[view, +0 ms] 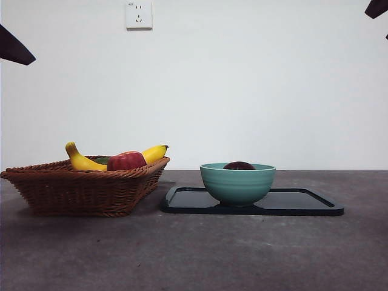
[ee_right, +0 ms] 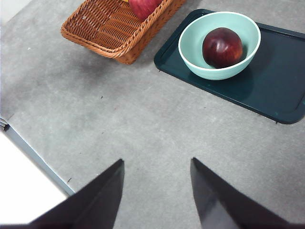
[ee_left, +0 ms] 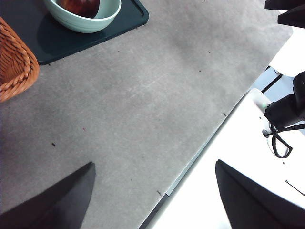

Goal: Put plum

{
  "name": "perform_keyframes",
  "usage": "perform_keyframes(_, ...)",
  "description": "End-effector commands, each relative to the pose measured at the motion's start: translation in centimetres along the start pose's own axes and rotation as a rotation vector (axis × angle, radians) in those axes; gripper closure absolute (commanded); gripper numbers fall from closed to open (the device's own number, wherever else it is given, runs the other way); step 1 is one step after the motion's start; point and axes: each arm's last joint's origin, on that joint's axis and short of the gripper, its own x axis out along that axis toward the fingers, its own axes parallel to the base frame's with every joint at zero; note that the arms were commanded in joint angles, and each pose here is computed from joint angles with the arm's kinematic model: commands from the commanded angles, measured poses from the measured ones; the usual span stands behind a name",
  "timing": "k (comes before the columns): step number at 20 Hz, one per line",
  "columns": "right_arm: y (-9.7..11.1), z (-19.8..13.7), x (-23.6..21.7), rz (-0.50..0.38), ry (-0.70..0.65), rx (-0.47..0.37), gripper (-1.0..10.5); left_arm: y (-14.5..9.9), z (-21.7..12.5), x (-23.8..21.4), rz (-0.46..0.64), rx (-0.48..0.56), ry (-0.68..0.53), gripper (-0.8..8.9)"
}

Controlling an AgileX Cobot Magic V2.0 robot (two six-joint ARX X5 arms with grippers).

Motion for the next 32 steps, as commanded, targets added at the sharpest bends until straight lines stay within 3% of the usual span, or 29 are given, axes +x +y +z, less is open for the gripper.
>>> perform_keyframes(1,0.1,0.1,0.0,0.009,0.0,0.012,7.2,-0.1,0.3,0.0,-0.009,-0.007,-0.01,4.12)
perform_keyframes(7,0.1,0.1,0.0,0.009,0.0,0.012,7.2,-0.2,2.0,0.5,-0.017,-0.07,-0.071,4.1)
perform_keyframes(13,0.1,0.1,0.0,0.009,0.0,0.012,7.2,0.0,7.6,3.3,0.085,-0.059,-0.035,4.1)
perform_keyframes(23,0.1,0.0,0.0,0.008,0.006,0.015,7.2,2.1,18.2,14.2,0.174,-0.055,0.044,4.11)
perform_keyframes(32,0.1,0.0,0.0,0.006,0.013,0.017,7.2,4.4,20.3,23.8,0.227,-0.047,0.113,4.11)
